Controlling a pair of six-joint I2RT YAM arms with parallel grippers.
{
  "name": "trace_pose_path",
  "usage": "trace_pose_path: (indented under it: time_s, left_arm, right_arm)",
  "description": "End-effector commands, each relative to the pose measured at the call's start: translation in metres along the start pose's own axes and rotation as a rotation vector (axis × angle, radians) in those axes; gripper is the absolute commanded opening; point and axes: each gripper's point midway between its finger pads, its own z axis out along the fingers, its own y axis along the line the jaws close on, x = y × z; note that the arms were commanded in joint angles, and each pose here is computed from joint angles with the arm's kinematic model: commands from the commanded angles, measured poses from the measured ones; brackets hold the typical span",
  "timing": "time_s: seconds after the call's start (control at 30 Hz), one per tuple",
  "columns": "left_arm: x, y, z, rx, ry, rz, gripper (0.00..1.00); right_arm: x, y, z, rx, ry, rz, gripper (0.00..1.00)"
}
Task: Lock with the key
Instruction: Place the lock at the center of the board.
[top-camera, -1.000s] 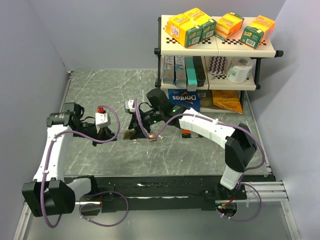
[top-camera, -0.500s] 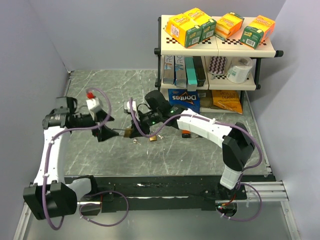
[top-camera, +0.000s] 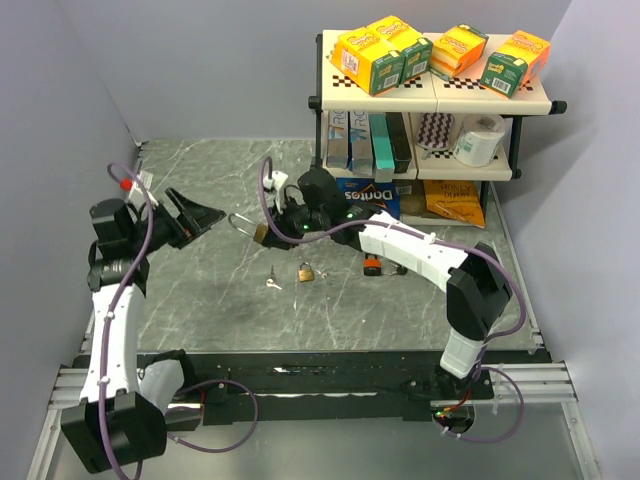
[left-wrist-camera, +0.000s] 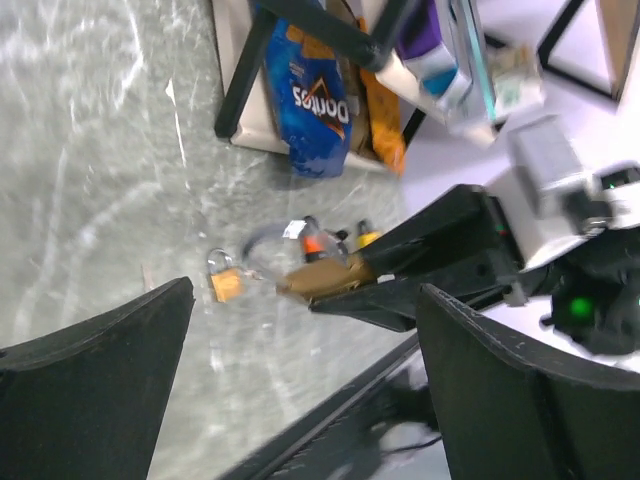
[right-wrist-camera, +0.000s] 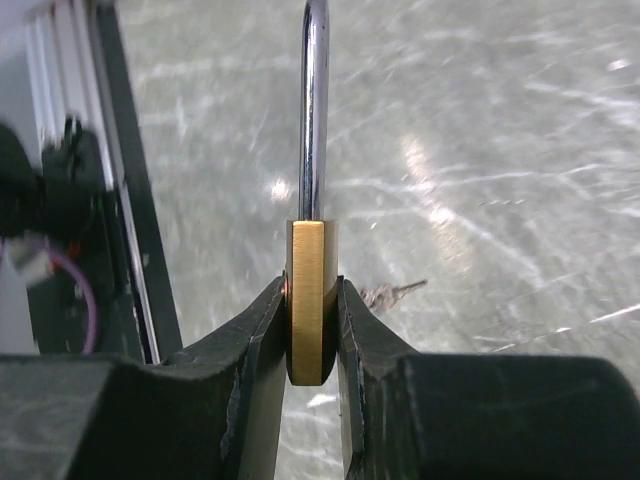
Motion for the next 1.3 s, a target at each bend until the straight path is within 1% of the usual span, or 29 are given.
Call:
trace_pose_path:
  time_s: [0.0,0.07,0.17,0.3,0.47,0.57,0.63,0.67,0.77,1.03,1.27]
  left_arm:
    - [-0.012,-0.015,-0.001,-0.014,-0.13,-0.169,0.96]
    - [-0.006,-0.013,0.0,-0.038,-0.129,-0.178,0.96]
    - [-0.002,-0.012,0.007,-0.067,-0.121,-0.203,0.96]
    - [-0.006,-0.016,0.007,-0.056,-0.151,-0.182,0.96]
    - [0.005,-0.013,0.012,-0.052,-0.134,-0.201,0.96]
    - [0.008,-0.01,0.013,-0.044,-0.14,-0.214,0.99]
    - [0.01,-0.008,0.013,-0.053,-0.14,-0.213,0.95]
    - [0.01,-0.009,0.013,-0.055,-0.142,-0.212,0.91]
    - [0.013,-0.006,0.012,-0.07,-0.135,-0.221,0.86]
    - [0.027,0.003,0.014,-0.093,-0.109,-0.257,0.85]
    - [0.022,-0.003,0.015,-0.069,-0.12,-0.255,0.75]
  right_arm:
    - [-0.1,0.004,-0.013,0.065,-0.26,0.035,0.0]
    - [-0.107,0.007,-0.008,0.046,-0.277,0.068,0.0]
    - [-0.111,0.019,0.0,0.012,-0.278,0.071,0.0]
    - [-0.111,0.034,0.007,-0.025,-0.275,0.083,0.0]
    - [-0.113,0.049,0.015,-0.058,-0.272,0.076,0.0]
    - [-0.114,0.055,0.02,-0.061,-0.272,0.071,0.0]
    - [-0.114,0.056,0.023,-0.062,-0.269,0.073,0.0]
    - [-0.112,0.057,0.026,-0.06,-0.265,0.077,0.0]
    - [-0.113,0.058,0.027,-0.049,-0.267,0.087,0.0]
    - [-0.116,0.048,0.028,0.014,-0.278,0.083,0.0]
    - [-0.11,0.053,0.031,-0.005,-0.263,0.085,0.0]
